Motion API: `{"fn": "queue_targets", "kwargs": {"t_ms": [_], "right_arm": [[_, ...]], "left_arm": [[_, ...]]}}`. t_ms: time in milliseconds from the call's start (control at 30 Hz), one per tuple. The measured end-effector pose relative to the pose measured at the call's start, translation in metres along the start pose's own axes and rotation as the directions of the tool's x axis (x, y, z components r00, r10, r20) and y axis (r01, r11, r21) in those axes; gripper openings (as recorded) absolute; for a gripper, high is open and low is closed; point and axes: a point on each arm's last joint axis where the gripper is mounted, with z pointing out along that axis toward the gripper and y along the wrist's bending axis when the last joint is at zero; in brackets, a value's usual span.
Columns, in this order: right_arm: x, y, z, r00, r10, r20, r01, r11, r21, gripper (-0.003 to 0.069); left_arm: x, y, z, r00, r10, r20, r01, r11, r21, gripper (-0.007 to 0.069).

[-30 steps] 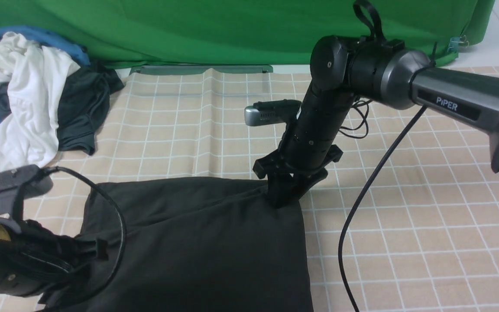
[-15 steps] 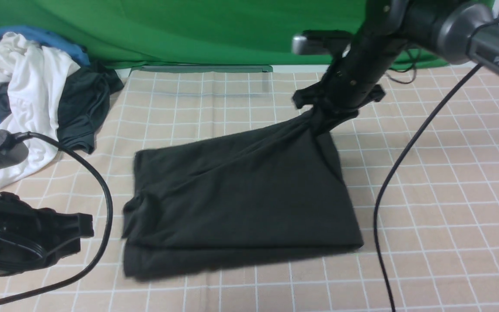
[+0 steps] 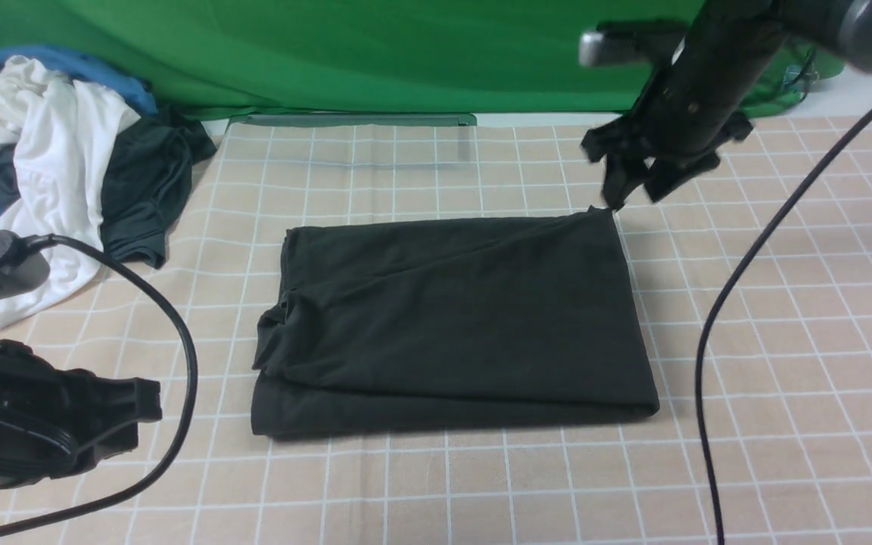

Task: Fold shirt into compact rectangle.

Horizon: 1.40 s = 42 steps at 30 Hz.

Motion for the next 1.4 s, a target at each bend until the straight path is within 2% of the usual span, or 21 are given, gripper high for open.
{"fn": "queue_targets", "kwargs": {"t_ms": [33,100,133,167,233,267,300,400,467,567,600,767,833,900,1067,1200,1400], "right_arm": [[0.000,0.001,-0.017,0.999,-0.007,0.034,0.007,1.000,0.011,0.0209],[0.003,0.004,-0.056,0.994,-0.018,0.110,0.016,1.000,0.022,0.0088],[0.006,0.006,-0.076,0.988,-0.022,0.150,0.019,1.000,0.023,0.0062],[0.007,0.006,-0.080,0.987,-0.023,0.156,0.020,0.999,0.025,0.0059],[0.024,0.012,-0.131,0.968,-0.034,0.248,0.028,0.999,0.028,0.0039],[0.025,0.012,-0.136,0.966,-0.035,0.258,0.029,0.999,0.029,0.0039],[0.039,0.015,-0.164,0.947,-0.040,0.319,0.032,0.999,0.031,0.0039],[0.068,0.019,-0.205,0.901,-0.047,0.431,0.036,0.999,0.035,0.0039],[0.101,0.022,-0.239,0.834,-0.053,0.549,0.038,0.999,0.039,0.0039],[0.132,0.023,-0.258,0.760,-0.057,0.647,0.038,0.998,0.043,0.0038],[0.157,0.023,-0.263,0.688,-0.056,0.723,0.034,0.998,0.046,0.0038],[0.239,0.021,-0.265,0.444,-0.103,0.890,0.044,0.995,0.093,0.0038],[0.264,0.018,-0.255,0.361,-0.132,0.923,0.046,0.991,0.124,0.0038],[0.299,0.016,-0.246,0.227,-0.155,0.962,0.037,0.988,0.151,0.0038],[0.350,0.011,-0.217,0.013,-0.161,0.987,0.008,0.987,0.161,0.0044],[0.372,0.008,-0.202,-0.053,-0.178,0.983,-0.001,0.984,0.179,0.0095],[0.378,0.008,-0.198,-0.071,-0.182,0.981,-0.003,0.983,0.182,0.0213]], "left_arm": [[0.001,0.000,-0.001,1.000,0.000,-0.005,0.000,1.000,-0.001,0.0019],[0.003,0.000,-0.004,1.000,0.006,-0.001,-0.006,1.000,0.002,0.0019],[0.003,0.000,-0.007,1.000,0.007,0.010,-0.007,1.000,0.005,0.0019],[0.004,0.000,-0.007,1.000,0.008,0.013,-0.008,1.000,0.006,0.0019],[0.007,-0.001,-0.018,0.998,0.016,0.059,-0.018,1.000,0.019,0.0019],[0.007,-0.001,-0.019,0.998,0.019,0.064,-0.020,1.000,0.020,0.0019],[0.010,-0.001,-0.027,0.994,0.024,0.103,-0.028,0.999,0.030,0.0019],[0.017,-0.002,-0.043,0.981,0.058,0.184,-0.067,0.997,0.044,0.0019],[0.023,-0.002,-0.055,0.967,0.072,0.245,-0.088,0.995,0.054,0.0019],[0.029,-0.001,-0.065,0.952,0.083,0.296,-0.105,0.993,0.061,0.0019],[0.033,-0.001,-0.072,0.940,0.087,0.331,-0.115,0.991,0.066,0.0019],[0.045,0.000,-0.089,0.901,0.108,0.420,-0.152,0.986,0.072,0.0019],[0.048,0.000,-0.093,0.890,0.122,0.440,-0.169,0.983,0.069,0.0019],[0.051,0.001,-0.096,0.881,0.126,0.457,-0.176,0.982,0.069,0.0019],[0.053,0.001,-0.097,0.877,0.134,0.461,-0.184,0.981,0.065,0.0019],[0.053,0.001,-0.098,0.874,0.137,0.466,-0.186,0.981,0.059,0.0019],[0.053,0.002,-0.098,0.871,0.141,0.471,-0.188,0.981,0.053,0.0019]]}}
